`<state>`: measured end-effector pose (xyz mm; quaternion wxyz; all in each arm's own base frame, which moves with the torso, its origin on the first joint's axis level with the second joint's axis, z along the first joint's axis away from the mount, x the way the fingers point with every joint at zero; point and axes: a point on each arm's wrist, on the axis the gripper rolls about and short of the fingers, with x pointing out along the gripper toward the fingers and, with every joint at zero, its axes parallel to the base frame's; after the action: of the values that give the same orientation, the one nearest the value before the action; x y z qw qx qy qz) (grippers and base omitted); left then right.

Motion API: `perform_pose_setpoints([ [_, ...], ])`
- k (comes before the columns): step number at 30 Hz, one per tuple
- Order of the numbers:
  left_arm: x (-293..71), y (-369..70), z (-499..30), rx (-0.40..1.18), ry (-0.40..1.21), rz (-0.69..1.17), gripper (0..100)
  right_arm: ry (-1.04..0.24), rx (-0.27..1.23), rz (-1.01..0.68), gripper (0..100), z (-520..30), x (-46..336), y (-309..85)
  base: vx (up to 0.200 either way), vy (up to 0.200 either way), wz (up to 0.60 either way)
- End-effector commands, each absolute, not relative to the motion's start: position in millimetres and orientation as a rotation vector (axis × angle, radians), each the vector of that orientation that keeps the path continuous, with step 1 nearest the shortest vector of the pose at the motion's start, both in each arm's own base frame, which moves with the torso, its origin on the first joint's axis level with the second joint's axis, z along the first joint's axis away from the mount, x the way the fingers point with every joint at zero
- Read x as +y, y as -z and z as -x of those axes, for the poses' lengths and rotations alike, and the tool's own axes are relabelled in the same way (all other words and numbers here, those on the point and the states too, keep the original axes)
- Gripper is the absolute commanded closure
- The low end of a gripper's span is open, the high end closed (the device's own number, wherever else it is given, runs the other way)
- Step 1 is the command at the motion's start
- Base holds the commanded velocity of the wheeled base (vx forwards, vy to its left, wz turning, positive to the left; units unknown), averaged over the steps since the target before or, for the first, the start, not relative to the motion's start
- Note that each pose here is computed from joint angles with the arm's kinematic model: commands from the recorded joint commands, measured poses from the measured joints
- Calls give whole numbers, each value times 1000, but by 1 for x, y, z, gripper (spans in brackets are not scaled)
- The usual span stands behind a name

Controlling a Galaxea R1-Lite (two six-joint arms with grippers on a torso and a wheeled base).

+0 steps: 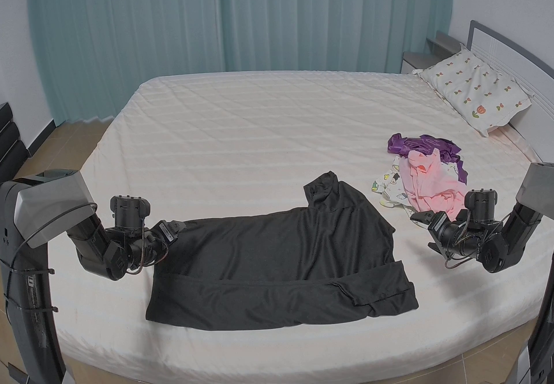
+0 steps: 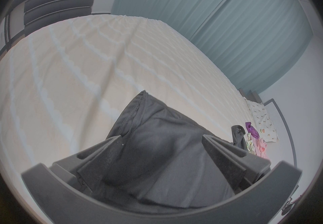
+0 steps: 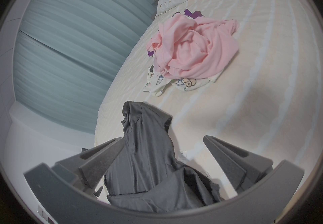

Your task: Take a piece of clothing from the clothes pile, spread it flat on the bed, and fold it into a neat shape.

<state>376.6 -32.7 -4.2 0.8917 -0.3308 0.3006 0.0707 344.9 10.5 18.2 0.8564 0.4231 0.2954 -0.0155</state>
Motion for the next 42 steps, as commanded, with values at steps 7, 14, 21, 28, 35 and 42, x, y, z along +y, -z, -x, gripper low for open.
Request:
perform_pose_setpoints([
  [7,-30,2,-382,608,-147,696,0,-4,689,-848,0,-335,30,-10,0,0,0],
  [14,-25,-5,-399,557,-143,731,0,-19,707,-829,0,-334,36,-5,0,0,0],
  [21,-6,14,-425,593,-189,687,0,-22,715,-818,0,-333,36,-4,0,0,0],
  [28,18,31,-432,670,-105,658,0,-32,725,-813,0,-331,41,-3,0,0,0],
  [35,45,32,-423,708,43,651,0,-35,740,-810,0,-331,44,2,0,0,0],
  [42,43,43,-420,731,114,529,0,-35,746,-812,0,-332,44,4,0,0,0],
])
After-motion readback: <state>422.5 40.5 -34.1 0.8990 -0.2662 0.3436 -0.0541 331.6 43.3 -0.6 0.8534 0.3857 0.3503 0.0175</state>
